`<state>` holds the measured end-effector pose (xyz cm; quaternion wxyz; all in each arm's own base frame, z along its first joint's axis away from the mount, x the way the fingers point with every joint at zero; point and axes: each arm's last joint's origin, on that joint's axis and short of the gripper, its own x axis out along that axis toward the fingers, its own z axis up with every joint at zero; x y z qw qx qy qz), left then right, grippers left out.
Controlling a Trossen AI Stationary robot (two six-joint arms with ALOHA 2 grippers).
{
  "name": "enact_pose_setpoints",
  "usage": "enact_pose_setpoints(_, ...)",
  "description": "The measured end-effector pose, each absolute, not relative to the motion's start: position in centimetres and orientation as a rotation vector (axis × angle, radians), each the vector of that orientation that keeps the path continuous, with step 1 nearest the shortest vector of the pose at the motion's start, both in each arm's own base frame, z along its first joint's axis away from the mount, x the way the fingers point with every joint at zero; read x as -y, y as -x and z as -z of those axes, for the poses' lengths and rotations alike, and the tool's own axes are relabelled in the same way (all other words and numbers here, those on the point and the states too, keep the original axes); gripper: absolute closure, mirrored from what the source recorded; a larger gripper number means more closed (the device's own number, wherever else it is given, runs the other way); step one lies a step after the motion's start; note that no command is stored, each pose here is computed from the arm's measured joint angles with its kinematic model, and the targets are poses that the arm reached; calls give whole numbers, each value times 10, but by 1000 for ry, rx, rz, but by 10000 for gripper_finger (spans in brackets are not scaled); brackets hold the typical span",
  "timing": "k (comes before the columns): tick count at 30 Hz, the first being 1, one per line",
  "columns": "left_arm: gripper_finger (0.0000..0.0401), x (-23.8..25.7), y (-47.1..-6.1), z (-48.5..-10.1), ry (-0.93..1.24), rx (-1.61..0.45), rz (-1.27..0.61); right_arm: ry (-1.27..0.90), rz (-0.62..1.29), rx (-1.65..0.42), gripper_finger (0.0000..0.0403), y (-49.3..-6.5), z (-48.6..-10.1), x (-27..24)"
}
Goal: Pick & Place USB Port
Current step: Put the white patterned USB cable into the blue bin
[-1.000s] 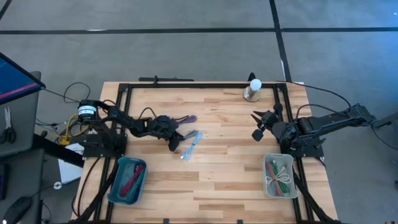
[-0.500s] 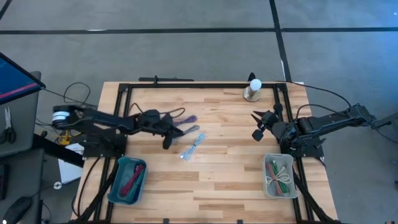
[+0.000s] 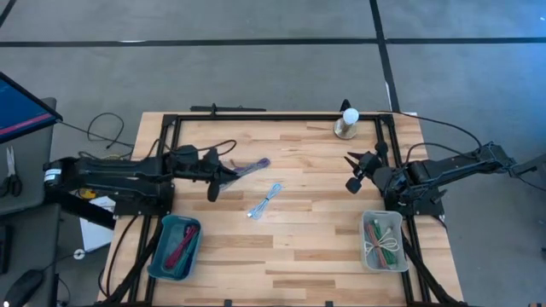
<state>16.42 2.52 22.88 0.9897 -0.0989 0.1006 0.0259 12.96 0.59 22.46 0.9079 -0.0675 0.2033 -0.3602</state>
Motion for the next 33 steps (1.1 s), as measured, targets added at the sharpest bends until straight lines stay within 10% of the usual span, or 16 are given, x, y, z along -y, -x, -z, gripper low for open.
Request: enact_pose_setpoints(33, 379, 66, -124, -264, 260, -500, 290, 96, 750, -404, 332, -130, -224, -6)
